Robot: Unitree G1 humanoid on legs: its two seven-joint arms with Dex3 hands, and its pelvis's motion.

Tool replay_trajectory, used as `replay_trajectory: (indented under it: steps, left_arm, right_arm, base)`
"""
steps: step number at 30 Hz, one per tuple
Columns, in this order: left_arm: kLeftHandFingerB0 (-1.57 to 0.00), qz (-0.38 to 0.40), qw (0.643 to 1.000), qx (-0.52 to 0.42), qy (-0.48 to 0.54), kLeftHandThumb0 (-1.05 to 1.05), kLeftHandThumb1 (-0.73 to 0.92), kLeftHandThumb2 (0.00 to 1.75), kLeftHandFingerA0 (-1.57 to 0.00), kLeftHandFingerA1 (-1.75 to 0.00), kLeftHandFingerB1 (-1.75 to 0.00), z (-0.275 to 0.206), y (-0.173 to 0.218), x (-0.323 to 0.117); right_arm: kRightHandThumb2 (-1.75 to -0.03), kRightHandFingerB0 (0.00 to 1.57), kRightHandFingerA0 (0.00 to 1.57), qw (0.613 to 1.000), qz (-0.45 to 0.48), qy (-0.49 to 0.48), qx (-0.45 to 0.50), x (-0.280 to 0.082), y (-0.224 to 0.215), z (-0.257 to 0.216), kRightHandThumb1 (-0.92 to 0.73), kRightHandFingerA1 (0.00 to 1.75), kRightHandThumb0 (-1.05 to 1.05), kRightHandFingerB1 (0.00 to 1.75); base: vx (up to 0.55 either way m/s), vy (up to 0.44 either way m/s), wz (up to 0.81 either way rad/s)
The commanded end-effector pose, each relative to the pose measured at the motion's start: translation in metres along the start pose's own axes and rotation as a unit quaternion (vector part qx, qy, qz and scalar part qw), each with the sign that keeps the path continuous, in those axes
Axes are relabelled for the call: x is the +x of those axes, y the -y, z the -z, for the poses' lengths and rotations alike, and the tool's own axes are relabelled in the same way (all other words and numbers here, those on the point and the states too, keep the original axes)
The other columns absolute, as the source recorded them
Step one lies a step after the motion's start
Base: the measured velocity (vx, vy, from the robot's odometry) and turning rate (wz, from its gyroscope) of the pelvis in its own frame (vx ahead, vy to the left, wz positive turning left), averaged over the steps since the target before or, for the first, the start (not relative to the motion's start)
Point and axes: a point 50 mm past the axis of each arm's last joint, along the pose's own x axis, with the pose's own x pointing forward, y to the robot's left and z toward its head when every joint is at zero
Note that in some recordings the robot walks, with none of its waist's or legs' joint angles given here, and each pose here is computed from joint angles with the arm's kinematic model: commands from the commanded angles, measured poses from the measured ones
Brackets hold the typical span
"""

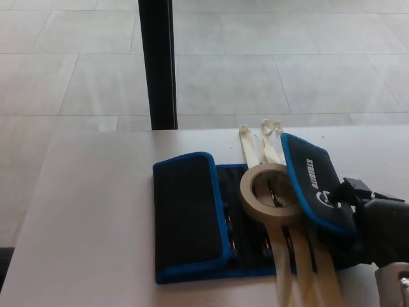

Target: The robot uses its right hand to open a black folded toolkit cover kept in the middle of the desk

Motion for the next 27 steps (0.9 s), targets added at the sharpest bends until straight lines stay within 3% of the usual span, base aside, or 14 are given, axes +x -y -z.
replay_trajectory:
  steps: [1,4,5,8,11,13,14,15,18,19,20,25,26,27]
  left_arm:
    - [-0.3,-0.012,1.0,0.003,0.0,-0.93,0.92,0.76,-0.3,-0.56,-0.39,0.002,-0.007,-0.002]
    - [-0.26,-0.01,1.0,-0.01,-0.002,-0.93,0.92,0.75,-0.27,-0.56,-0.39,0.005,-0.007,-0.003]
    - [-0.3,-0.013,1.0,-0.01,-0.004,-0.94,0.92,0.75,-0.27,-0.56,-0.39,0.006,-0.007,-0.003]
    - [-0.3,-0.015,1.0,-0.01,-0.006,-0.94,0.92,0.75,-0.27,-0.55,-0.38,0.006,-0.007,-0.003]
    - [-0.25,-0.01,1.0,-0.002,-0.006,-0.95,0.92,0.77,-0.29,-0.58,-0.39,0.009,-0.008,-0.004]
    - [-0.27,-0.014,1.0,0.0,-0.008,-1.03,0.83,0.87,-0.28,-0.58,-0.41,0.009,-0.008,-0.004]
    - [-0.27,-0.015,1.0,0.006,-0.01,-1.03,0.83,0.87,-0.28,-0.58,-0.41,0.01,-0.008,-0.004]
    - [-0.32,-0.018,1.0,0.006,-0.01,-0.95,0.92,0.75,-0.3,-0.56,-0.39,0.01,-0.008,-0.004]
    - [-0.31,-0.019,1.0,0.01,-0.014,-0.95,0.92,0.75,-0.3,-0.55,-0.39,0.009,-0.009,-0.003]
    - [-0.23,-0.022,0.999,0.024,-0.011,-0.93,0.78,1.24,-0.31,-0.63,-0.48,0.008,-0.009,-0.004]
    - [-0.23,-0.023,0.999,0.03,-0.009,-0.93,0.78,1.24,-0.31,-0.63,-0.48,0.008,-0.01,-0.004]
    - [-0.22,-0.021,1.0,0.017,-0.013,-0.91,0.78,1.22,-0.31,-0.62,-0.47,0.008,-0.01,-0.004]
    - [-0.29,-0.018,1.0,0.004,-0.011,-0.95,0.92,0.72,-0.29,-0.57,-0.38,0.009,-0.01,-0.004]
    - [-0.3,-0.018,1.0,0.001,-0.013,-0.93,0.92,0.75,-0.28,-0.54,-0.37,0.009,-0.01,-0.004]
  right_arm:
    - [-0.79,0.8,0.9,0.911,0.228,-0.272,0.21,0.009,0.039,0.049,-0.67,1.67,-0.26,1.2]
    - [-0.8,0.77,0.9,0.856,0.294,-0.34,0.256,0.009,0.055,0.071,-0.64,1.71,-0.25,1.39]
    - [-0.8,0.83,0.91,0.822,0.311,-0.383,0.286,0.006,0.061,0.084,-0.67,1.69,-0.29,1.03]
    - [-0.74,0.8,0.87,0.796,0.318,-0.414,0.305,0.003,0.064,0.093,-0.69,1.59,-0.33,0.87]
    - [-0.8,0.78,0.86,0.752,0.339,-0.458,0.331,-0.007,0.069,0.107,-0.69,1.52,-0.36,0.99]
    - [-0.79,0.68,0.62,0.73,0.349,-0.472,0.351,-0.012,0.071,0.113,-0.7,1.25,-0.38,0.99]
    - [-0.79,0.68,0.62,0.726,0.35,-0.476,0.352,-0.013,0.072,0.115,-0.7,1.25,-0.38,0.99]
    - [-0.88,0.81,0.83,0.707,0.358,-0.494,0.357,-0.015,0.075,0.121,-0.64,1.26,-0.32,1.33]
    - [-0.86,0.75,0.74,0.667,0.372,-0.526,0.374,-0.02,0.08,0.135,-0.69,1.21,-0.32,1.25]
    - [-0.79,0.69,0.57,0.647,0.38,-0.545,0.375,-0.022,0.086,0.141,-0.71,1.12,-0.34,1.0]
    - [-0.79,0.69,0.57,0.637,0.383,-0.553,0.376,-0.023,0.088,0.144,-0.71,1.12,-0.34,1.0]
    - [-0.8,0.49,0.43,0.532,0.435,-0.581,0.436,-0.029,0.1,0.16,-0.66,1.36,-0.32,1.3]
    - [-0.77,0.19,0.32,0.468,0.473,-0.581,0.469,-0.037,0.109,0.17,-0.89,1.48,-0.37,1.27]
    - [-0.75,0.18,0.32,0.468,0.473,-0.587,0.46,-0.04,0.112,0.174,-0.84,1.52,-0.33,1.28]
  base:
    - [0.0,0.0,0.0]
    - [0.0,0.0,0.0]
    - [0.0,0.0,0.0]
    - [0.0,0.0,0.0]
    - [0.0,0.0,0.0]
    - [0.0,0.0,0.0]
    - [0.0,0.0,0.0]
    - [0.0,0.0,0.0]
    - [0.0,0.0,0.0]
    - [0.0,0.0,0.0]
    - [0.0,0.0,0.0]
    - [0.0,0.0,0.0]
    - [0.0,0.0,0.0]
    - [0.0,0.0,0.0]
